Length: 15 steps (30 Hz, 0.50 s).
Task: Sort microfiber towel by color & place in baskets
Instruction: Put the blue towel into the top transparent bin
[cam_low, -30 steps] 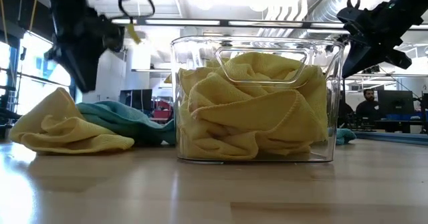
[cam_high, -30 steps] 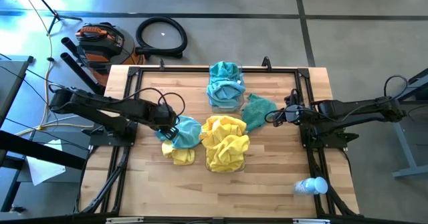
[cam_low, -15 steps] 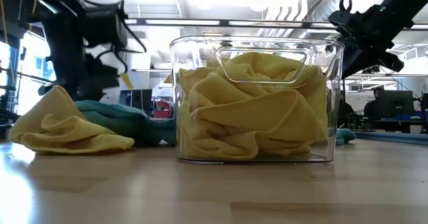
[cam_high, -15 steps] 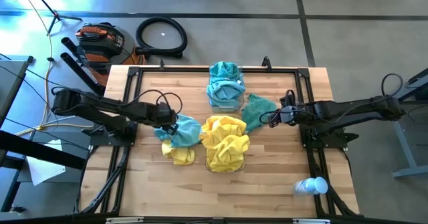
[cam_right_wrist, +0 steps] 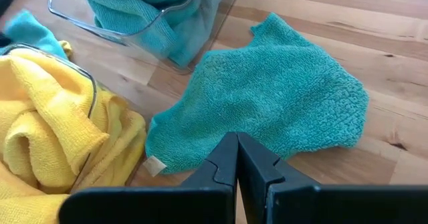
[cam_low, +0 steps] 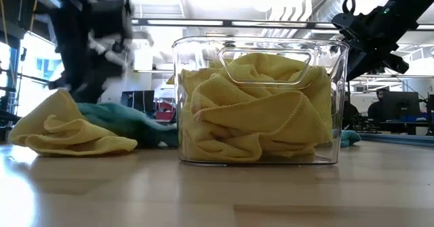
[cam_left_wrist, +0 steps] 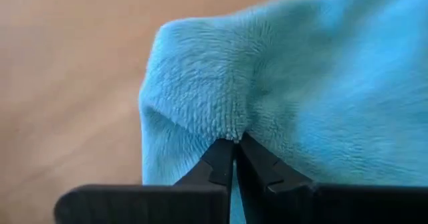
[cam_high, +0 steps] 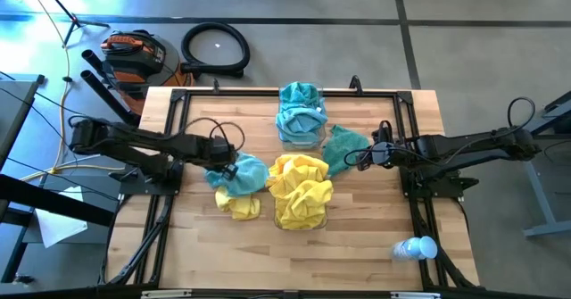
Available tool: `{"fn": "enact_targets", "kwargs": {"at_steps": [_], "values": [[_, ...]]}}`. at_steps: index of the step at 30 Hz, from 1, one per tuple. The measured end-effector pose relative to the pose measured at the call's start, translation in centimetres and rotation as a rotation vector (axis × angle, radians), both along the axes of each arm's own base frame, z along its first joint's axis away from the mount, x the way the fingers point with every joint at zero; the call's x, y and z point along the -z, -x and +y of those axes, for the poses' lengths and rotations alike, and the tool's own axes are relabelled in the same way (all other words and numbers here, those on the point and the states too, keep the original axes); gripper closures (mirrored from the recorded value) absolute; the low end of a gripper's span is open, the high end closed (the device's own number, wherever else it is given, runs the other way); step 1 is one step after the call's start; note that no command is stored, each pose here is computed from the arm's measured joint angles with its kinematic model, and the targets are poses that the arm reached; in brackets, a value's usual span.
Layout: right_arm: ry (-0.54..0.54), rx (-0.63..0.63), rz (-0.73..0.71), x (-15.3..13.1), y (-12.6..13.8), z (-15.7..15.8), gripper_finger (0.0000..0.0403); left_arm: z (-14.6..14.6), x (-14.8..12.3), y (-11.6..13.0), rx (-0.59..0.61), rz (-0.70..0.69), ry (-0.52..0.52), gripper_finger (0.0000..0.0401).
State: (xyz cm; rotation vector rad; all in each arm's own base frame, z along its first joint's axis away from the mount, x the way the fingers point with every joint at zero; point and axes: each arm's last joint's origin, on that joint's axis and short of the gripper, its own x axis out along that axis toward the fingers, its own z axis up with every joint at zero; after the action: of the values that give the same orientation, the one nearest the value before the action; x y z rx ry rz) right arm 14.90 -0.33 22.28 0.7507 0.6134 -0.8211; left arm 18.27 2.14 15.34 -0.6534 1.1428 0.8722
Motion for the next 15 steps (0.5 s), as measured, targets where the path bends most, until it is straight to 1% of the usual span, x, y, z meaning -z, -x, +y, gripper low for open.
{"fn": "enact_targets", "kwargs": {"at_steps": [2, 5, 9, 13, 15], "values": [[0.0, 0.0, 0.0, 0.0, 0.0, 0.0, 0.0402, 0.2, -2.5, -0.7, 0.015, -0.091, -0.051, 0.04], [-0.001, 0.0, 0.0, 0.0, 0.0, 0.0, 0.0402, 0.5, -6.4, -0.6, 0.058, -0.145, -0.153, 0.04], [-0.004, -0.002, 0.0, 0.0, 0.0, 0.0, 0.0402, 1.5, -13.1, -0.7, 0.141, -0.3, -0.323, 0.0401], [-0.004, -0.002, -0.003, 0.0, 0.0, 0.0, 0.0402, 2.7, -18.7, -0.7, 0.195, -0.403, -0.468, 0.0401], [-0.004, -0.002, -0.004, 0.0, 0.0, 0.0, 0.0402, 3.3, -20.8, -0.9, 0.218, -0.431, -0.528, 0.0401]]}}
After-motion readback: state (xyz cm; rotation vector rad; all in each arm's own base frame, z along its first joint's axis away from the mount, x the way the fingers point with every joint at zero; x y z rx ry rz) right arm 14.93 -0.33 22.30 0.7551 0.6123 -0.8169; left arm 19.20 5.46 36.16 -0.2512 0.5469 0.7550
